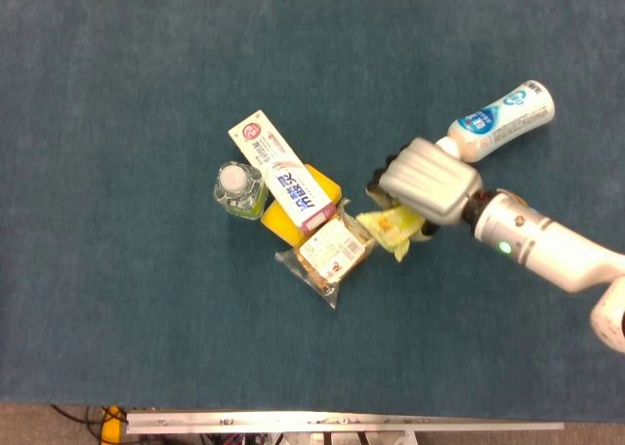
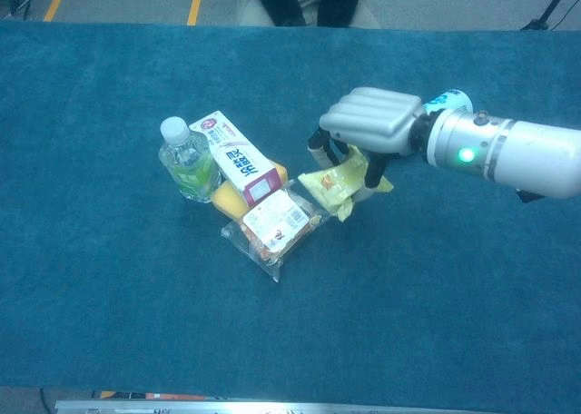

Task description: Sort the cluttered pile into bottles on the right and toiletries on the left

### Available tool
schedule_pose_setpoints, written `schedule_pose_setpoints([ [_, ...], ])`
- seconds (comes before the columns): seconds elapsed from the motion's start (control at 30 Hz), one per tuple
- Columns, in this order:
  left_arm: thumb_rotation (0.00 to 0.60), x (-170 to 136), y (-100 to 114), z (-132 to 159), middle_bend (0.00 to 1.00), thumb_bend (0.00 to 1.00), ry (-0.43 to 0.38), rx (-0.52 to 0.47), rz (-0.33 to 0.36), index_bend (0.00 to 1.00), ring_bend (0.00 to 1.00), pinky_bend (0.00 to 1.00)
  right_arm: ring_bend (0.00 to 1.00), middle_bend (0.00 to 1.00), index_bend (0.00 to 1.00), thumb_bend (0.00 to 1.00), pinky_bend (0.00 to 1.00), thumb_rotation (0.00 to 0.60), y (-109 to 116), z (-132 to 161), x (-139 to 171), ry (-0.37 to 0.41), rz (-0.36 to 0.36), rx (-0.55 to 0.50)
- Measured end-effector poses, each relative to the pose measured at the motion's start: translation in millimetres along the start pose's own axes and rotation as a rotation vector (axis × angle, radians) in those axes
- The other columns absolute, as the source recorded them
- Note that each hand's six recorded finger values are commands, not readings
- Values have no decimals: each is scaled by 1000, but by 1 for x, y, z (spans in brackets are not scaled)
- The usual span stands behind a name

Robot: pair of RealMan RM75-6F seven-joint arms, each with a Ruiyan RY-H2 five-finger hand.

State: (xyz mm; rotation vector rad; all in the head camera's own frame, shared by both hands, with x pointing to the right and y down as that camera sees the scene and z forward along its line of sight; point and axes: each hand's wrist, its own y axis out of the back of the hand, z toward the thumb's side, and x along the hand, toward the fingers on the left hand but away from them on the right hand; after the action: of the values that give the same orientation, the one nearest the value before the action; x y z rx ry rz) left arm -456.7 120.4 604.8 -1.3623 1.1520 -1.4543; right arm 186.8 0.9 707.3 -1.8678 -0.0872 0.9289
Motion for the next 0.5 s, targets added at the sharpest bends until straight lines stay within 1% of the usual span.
schedule_pose_setpoints([
  [0.4,600,-2,1,-1,357,368,6,1,3,335,291,245,487,551,564,0,539,600,-18,35,18,151,51,13],
  [0.5,600,-3,1,-3,357,368,10,1,5,335,291,240,465,539,552,0,539,600,-21,41,21,180,62,22],
])
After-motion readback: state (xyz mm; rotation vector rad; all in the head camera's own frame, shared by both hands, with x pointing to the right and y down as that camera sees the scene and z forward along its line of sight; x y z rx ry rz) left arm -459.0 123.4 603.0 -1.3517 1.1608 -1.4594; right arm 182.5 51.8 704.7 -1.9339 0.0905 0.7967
